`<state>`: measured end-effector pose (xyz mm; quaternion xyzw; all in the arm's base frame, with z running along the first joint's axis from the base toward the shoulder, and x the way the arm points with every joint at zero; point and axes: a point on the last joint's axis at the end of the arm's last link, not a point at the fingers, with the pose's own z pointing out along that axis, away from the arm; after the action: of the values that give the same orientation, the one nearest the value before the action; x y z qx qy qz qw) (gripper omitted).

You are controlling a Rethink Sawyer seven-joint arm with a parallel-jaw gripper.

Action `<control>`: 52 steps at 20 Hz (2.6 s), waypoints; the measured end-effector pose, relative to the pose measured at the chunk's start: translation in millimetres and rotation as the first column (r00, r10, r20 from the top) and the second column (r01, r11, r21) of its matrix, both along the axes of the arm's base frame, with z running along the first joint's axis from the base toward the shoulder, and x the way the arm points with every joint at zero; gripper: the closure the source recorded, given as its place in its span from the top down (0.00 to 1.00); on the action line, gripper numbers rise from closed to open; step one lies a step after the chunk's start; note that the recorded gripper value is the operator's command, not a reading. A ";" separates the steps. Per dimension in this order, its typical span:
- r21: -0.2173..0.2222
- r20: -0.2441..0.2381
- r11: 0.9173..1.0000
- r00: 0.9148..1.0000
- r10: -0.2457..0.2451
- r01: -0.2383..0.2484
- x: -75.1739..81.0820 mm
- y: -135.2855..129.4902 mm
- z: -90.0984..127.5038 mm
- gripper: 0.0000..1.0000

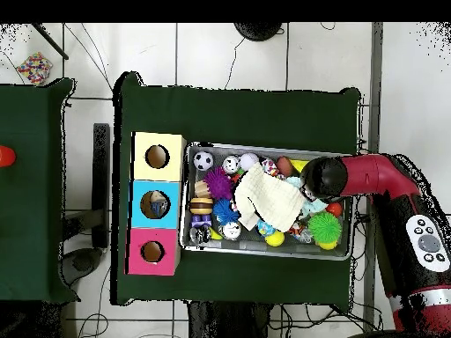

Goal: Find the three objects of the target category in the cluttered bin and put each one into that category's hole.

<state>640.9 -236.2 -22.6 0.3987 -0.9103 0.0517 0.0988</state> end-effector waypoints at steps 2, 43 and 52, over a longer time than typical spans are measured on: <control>0.000 0.000 1.000 1.000 0.000 0.000 0.1 -0.1 0.0 1.00; 0.174 0.049 0.979 0.992 -0.114 0.104 5.0 57.2 137.0 0.00; 0.227 0.089 0.968 0.988 -0.128 0.105 -9.9 83.9 157.1 0.00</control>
<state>631.0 -152.3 134.6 0.3497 -0.9361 -0.0357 0.0097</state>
